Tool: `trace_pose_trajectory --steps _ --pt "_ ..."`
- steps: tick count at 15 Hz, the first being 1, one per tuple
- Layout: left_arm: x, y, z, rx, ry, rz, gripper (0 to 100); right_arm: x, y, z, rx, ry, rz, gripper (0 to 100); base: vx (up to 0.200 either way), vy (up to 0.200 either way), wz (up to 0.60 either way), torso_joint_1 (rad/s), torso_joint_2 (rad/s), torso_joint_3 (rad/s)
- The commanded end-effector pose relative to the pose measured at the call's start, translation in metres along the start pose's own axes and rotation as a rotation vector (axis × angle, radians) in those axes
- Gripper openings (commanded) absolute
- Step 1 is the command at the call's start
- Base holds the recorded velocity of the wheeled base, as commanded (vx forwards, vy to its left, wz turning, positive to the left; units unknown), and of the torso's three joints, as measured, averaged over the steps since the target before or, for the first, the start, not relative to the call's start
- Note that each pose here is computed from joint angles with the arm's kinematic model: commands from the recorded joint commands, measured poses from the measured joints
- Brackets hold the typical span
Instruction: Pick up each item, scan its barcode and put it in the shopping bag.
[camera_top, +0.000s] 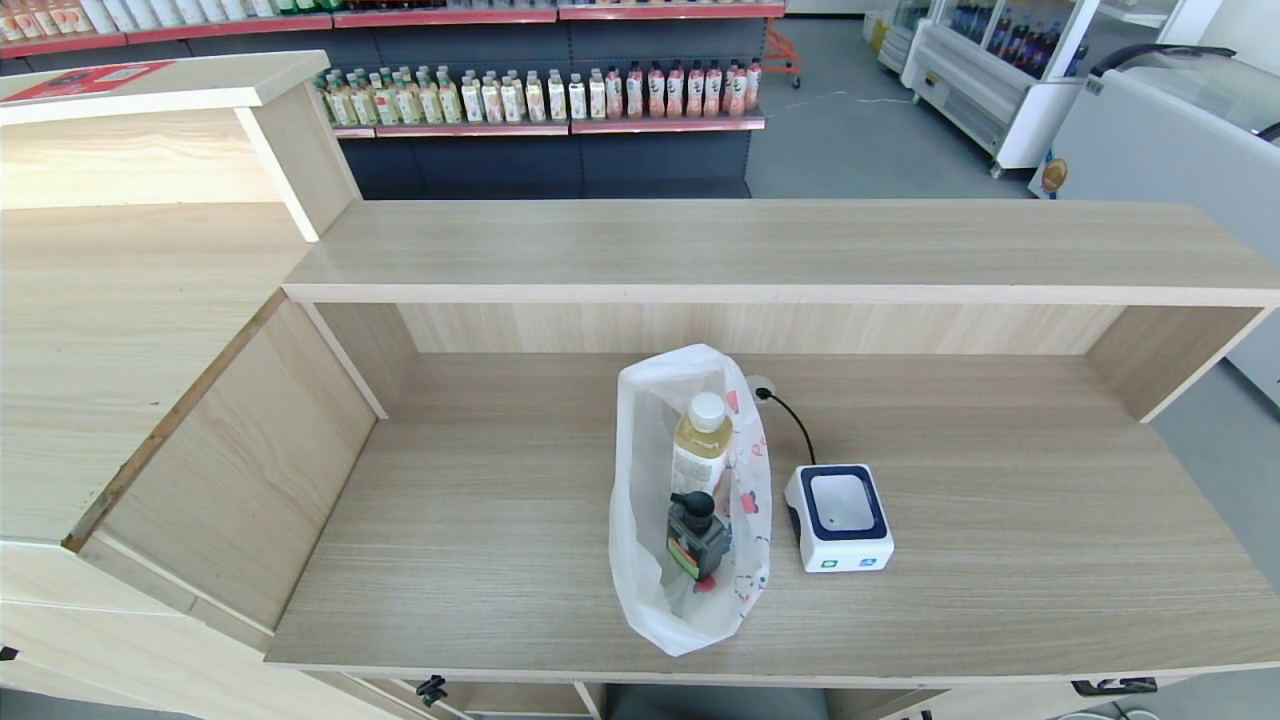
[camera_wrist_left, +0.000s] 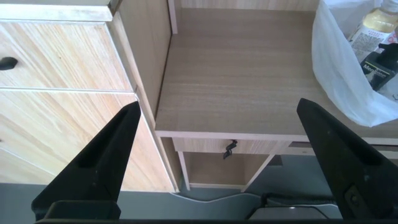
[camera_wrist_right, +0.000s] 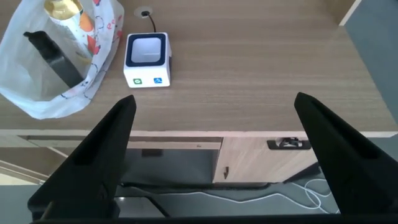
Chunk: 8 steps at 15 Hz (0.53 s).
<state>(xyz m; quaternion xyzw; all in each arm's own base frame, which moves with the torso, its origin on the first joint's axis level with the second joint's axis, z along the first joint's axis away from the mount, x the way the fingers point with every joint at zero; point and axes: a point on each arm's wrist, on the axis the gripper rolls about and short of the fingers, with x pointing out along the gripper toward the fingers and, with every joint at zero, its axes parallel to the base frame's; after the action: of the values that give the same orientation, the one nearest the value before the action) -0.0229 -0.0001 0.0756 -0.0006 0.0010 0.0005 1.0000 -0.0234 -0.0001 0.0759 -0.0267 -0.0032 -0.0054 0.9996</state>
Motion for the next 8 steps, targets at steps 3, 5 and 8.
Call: trace_pose_trajectory --steps 3,5,8 --pt "0.0000 0.0000 0.0001 -0.009 -0.002 0.002 100 0.0003 0.0001 0.0003 -0.011 0.005 0.005 100 0.000 0.000 0.00 0.000 0.00 0.000" --pt "0.0000 0.0000 0.0001 -0.009 -0.002 0.000 100 0.0004 0.0001 -0.0002 -0.011 0.006 0.005 100 0.000 0.100 0.00 0.004 0.00 0.001" --pt "0.0000 0.0000 0.0001 -0.013 -0.002 0.002 100 0.0004 0.0001 -0.0002 -0.011 0.006 0.005 100 0.000 0.000 0.00 0.000 0.00 0.000"
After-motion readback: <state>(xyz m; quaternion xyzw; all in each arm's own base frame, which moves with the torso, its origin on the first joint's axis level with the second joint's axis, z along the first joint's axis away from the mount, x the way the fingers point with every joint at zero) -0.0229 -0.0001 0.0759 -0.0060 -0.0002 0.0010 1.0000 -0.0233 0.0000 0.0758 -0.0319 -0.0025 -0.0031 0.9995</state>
